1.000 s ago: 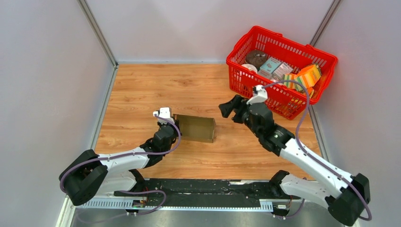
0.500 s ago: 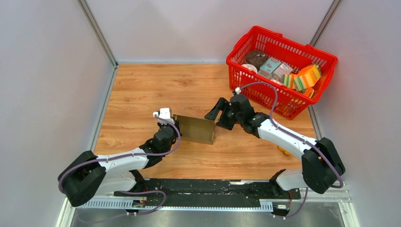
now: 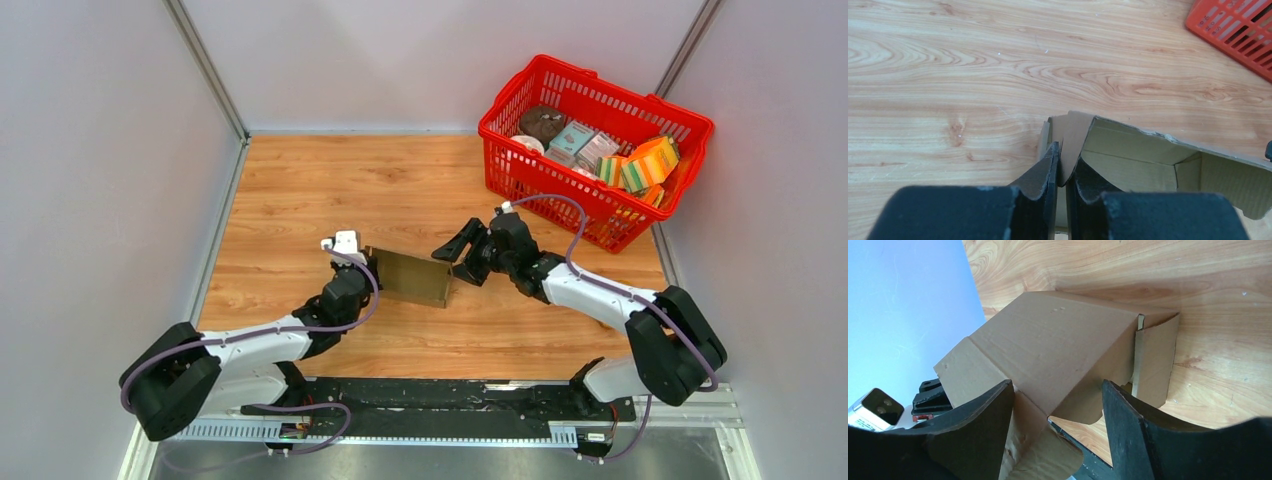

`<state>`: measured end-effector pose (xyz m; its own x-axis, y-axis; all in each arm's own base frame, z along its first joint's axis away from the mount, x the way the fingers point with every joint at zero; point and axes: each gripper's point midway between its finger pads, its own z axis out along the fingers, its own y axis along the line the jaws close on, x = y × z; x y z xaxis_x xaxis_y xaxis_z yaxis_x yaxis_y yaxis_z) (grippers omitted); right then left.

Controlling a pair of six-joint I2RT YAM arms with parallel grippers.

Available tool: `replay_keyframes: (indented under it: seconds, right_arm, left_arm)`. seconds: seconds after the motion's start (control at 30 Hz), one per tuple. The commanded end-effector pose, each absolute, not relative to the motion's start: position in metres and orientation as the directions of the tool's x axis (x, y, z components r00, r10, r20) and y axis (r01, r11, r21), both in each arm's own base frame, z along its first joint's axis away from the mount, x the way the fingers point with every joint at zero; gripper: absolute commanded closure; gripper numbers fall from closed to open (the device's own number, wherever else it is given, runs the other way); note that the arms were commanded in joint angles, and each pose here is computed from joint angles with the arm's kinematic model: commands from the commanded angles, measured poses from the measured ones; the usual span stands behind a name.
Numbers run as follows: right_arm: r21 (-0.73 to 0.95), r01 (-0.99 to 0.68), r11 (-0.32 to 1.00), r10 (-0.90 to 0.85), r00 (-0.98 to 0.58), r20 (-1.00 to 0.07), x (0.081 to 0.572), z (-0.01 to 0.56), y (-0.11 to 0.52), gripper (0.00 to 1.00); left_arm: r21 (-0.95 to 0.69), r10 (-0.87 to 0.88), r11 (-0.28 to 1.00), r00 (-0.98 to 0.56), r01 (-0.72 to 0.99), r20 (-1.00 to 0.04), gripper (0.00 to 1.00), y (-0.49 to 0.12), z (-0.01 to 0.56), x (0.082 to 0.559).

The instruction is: Fold the paper box

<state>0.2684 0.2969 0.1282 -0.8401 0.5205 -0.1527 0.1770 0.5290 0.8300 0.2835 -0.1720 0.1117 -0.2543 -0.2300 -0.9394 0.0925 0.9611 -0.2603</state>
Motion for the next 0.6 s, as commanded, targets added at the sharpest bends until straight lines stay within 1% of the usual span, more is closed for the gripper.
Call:
replay_keyframes:
  seconds: [0.0,0.07,0.1,0.17,0.2,0.23,0.27,0.3,0.37,0.4,0.43,0.5,0.53,0.57]
  right_arm:
    - [0.842,0.106,0.529,0.513,-0.831,-0.217,0.275,0.133,0.298,0.33]
    - [0.826,0.076,0.558,0.498,-0.827,-0.261,0.275,0.129,0.294,0.35]
    - [0.82,0.073,0.568,0.497,-0.824,-0.271,0.275,0.127,0.292,0.35]
    - [0.806,0.048,0.59,0.484,-0.819,-0.306,0.275,0.125,0.289,0.36]
    - [0.799,0.044,0.599,0.48,-0.819,-0.314,0.276,0.124,0.288,0.36]
    - [0.796,0.033,0.604,0.472,-0.82,-0.324,0.275,0.125,0.288,0.36]
    - [0.789,0.017,0.614,0.461,-0.82,-0.341,0.276,0.125,0.288,0.36]
    - [0.784,0.009,0.621,0.452,-0.821,-0.349,0.276,0.124,0.288,0.36]
    - [0.776,-0.009,0.631,0.438,-0.821,-0.366,0.276,0.126,0.289,0.36]
    - [0.765,-0.033,0.643,0.42,-0.82,-0.388,0.277,0.126,0.289,0.36]
    - [0.761,-0.046,0.647,0.414,-0.817,-0.401,0.278,0.129,0.29,0.36]
    - [0.738,-0.079,0.67,0.383,-0.815,-0.435,0.278,0.129,0.289,0.36]
    - [0.728,-0.092,0.679,0.372,-0.811,-0.451,0.278,0.129,0.288,0.36]
    - [0.719,-0.107,0.687,0.363,-0.806,-0.467,0.279,0.132,0.288,0.36]
  left_arm:
    - [-0.32,-0.289,0.942,-0.243,0.098,-0.926,0.81,-0.174,0.118,0.28]
    - [-0.35,-0.317,0.931,-0.248,0.102,-0.916,0.76,-0.174,0.122,0.276]
    - [-0.343,-0.306,0.934,-0.269,0.099,-0.913,0.7,-0.172,0.117,0.273]
    - [-0.39,-0.345,0.913,-0.28,0.123,-0.896,0.62,-0.174,0.124,0.266]
    - [-0.377,-0.325,0.918,-0.311,0.122,-0.893,0.57,-0.171,0.116,0.26]
    - [-0.424,-0.371,0.896,-0.304,0.132,-0.878,0.54,-0.17,0.127,0.255]
    - [-0.435,-0.372,0.889,-0.327,0.144,-0.869,0.46,-0.17,0.126,0.249]
    - [-0.418,-0.348,0.899,-0.367,0.131,-0.863,0.45,-0.164,0.115,0.24]
    - [-0.462,-0.367,0.87,-0.397,0.175,-0.841,0.44,-0.166,0.124,0.226]
    - [-0.444,-0.335,0.88,-0.443,0.169,-0.832,0.43,-0.161,0.111,0.216]
    - [-0.494,-0.358,0.842,-0.459,0.217,-0.813,0.43,-0.166,0.121,0.205]
    - [-0.501,-0.33,0.831,-0.512,0.241,-0.793,0.43,-0.164,0.116,0.189]
    - [-0.534,-0.348,0.797,-0.508,0.282,-0.788,0.43,-0.165,0.129,0.18]
    - [-0.54,-0.348,0.789,-0.511,0.292,-0.786,0.43,-0.163,0.133,0.175]
